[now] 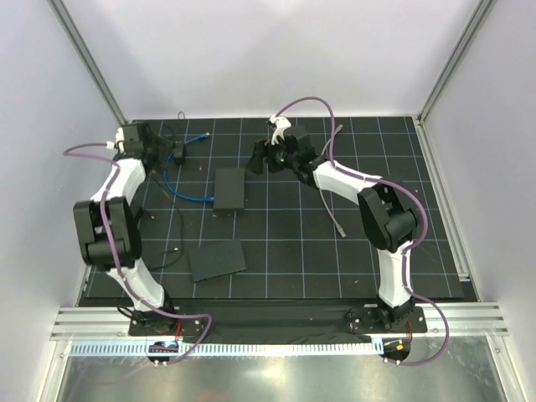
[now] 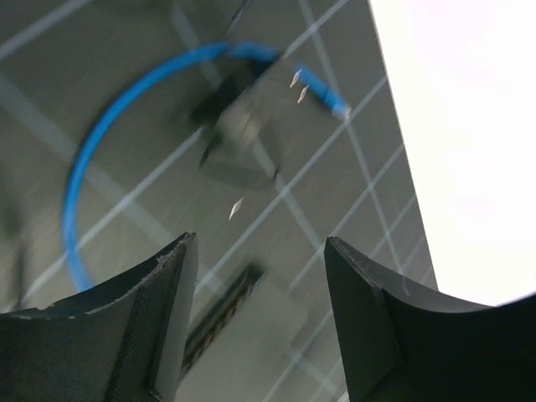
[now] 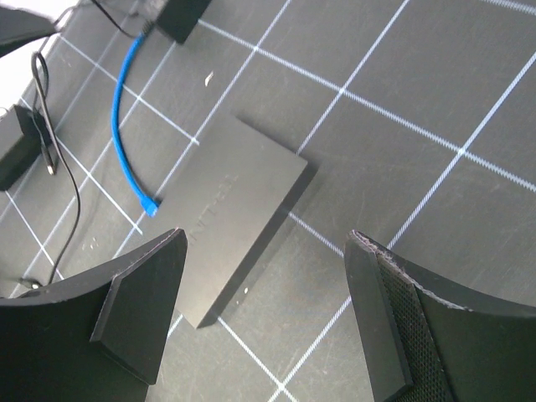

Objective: Pull the plug from the switch port

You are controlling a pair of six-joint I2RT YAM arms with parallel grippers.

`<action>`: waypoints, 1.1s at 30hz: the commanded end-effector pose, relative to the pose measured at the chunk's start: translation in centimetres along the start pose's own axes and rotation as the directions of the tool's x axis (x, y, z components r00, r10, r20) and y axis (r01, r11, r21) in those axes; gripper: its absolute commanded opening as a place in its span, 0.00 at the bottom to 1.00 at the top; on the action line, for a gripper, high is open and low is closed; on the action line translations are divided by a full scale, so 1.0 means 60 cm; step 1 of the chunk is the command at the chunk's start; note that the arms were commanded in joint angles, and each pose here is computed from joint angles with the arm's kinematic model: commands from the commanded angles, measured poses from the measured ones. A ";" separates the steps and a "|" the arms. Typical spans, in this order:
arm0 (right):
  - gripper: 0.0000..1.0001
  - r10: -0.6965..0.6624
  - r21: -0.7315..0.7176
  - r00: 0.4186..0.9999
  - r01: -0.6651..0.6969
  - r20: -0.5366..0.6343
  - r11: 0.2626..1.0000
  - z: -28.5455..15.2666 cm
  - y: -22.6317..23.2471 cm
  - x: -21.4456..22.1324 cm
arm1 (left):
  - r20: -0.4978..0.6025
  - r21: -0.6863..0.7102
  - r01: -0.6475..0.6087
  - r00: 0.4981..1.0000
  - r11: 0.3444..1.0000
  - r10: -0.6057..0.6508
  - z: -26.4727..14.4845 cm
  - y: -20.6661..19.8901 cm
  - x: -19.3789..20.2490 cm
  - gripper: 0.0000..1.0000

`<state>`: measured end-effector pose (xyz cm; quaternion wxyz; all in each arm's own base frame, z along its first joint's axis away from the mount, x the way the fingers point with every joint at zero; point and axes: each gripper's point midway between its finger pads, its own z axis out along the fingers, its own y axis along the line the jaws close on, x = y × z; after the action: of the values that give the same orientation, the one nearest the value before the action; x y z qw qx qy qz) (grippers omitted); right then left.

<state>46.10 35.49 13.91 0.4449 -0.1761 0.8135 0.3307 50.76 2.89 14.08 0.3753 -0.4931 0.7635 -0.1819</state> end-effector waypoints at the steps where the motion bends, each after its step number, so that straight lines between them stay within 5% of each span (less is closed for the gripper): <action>1: 0.83 -0.053 -0.004 0.998 0.053 0.019 0.999 -0.005 0.011 -0.019 | 0.041 0.131 -0.004 0.999 0.991 -0.001 -0.085 -0.033 -0.003 0.64; 9: 0.83 -0.042 -0.034 0.999 0.043 0.018 0.999 -0.008 0.025 -0.016 | -0.020 0.180 -0.005 1.000 0.984 0.009 -0.160 0.012 0.097 0.52; 14: 0.83 -0.022 -0.064 0.999 0.024 0.026 0.998 -0.012 0.038 -0.014 | -0.098 0.275 0.122 0.990 0.954 -0.098 -0.164 0.049 0.195 0.49; 22: 0.83 -0.030 -0.066 0.999 0.031 0.013 0.997 -0.008 0.037 -0.008 | 0.015 0.350 0.158 0.985 0.923 -0.174 -0.172 0.073 0.227 0.47; 33: 0.83 -0.030 -0.071 0.999 0.031 0.010 0.997 -0.002 0.035 -0.004 | -0.010 0.372 0.255 0.963 0.893 -0.271 -0.117 0.100 0.253 0.45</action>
<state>44.56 36.10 12.72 0.4226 -0.1964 0.8170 0.3396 36.83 -8.96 6.58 0.4087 -0.5122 0.6813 -0.3263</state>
